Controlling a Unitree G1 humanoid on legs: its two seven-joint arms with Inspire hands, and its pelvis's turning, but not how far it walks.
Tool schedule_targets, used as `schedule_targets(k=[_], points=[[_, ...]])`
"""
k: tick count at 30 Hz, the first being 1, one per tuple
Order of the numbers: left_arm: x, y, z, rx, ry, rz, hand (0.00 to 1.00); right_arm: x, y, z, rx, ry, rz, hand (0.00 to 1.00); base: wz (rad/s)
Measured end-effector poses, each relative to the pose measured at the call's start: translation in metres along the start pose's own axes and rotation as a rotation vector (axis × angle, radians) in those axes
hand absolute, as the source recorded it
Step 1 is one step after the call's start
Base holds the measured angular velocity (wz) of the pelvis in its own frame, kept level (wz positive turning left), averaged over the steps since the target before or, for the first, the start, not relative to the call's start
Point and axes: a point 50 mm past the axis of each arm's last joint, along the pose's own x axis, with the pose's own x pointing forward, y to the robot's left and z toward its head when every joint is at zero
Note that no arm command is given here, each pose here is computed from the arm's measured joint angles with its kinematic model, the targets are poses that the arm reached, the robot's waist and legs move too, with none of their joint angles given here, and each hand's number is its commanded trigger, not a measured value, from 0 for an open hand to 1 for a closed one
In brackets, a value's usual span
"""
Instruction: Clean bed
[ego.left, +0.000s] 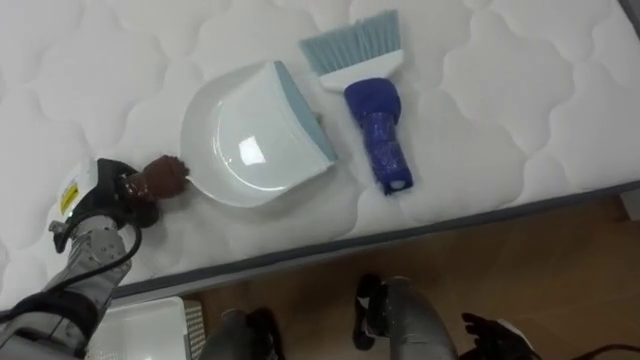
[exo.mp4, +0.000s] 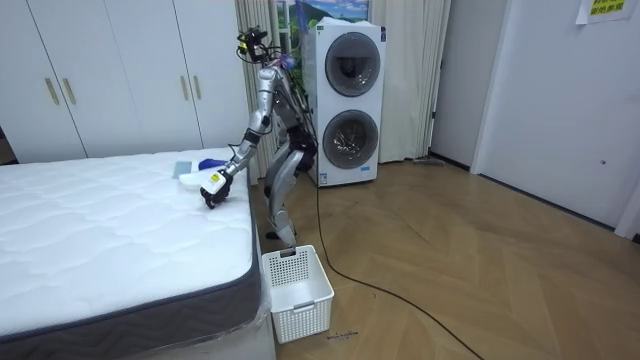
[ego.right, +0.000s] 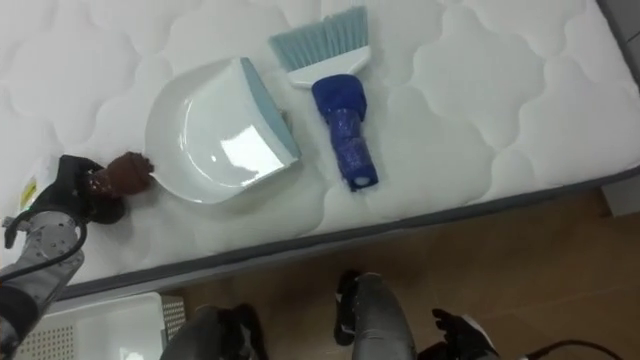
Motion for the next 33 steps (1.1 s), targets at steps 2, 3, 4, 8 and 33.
schedule_targets(k=[2,3,4,8,33], points=[[0.000,-0.001,-0.001,-0.006,0.008,0.002,1.00,-0.001,0.001,-0.004,0.001,0.012,0.001,0.00,0.00],[0.000,0.000,-0.001,-0.006,0.009,0.004,1.00,-0.001,0.001,-0.005,0.002,0.015,0.002,0.00,-0.04],[0.000,0.001,-0.002,-0.006,0.013,0.010,1.00,-0.001,0.001,-0.006,0.003,0.021,0.002,0.00,-0.08],[0.000,0.004,-0.008,-0.021,0.049,0.038,1.00,-0.001,0.001,-0.004,0.021,0.014,-0.014,0.00,-0.09],[-0.020,-0.009,-0.023,0.134,-0.065,0.189,1.00,0.000,-0.011,0.021,0.589,-0.081,-0.199,0.00,-0.03]])
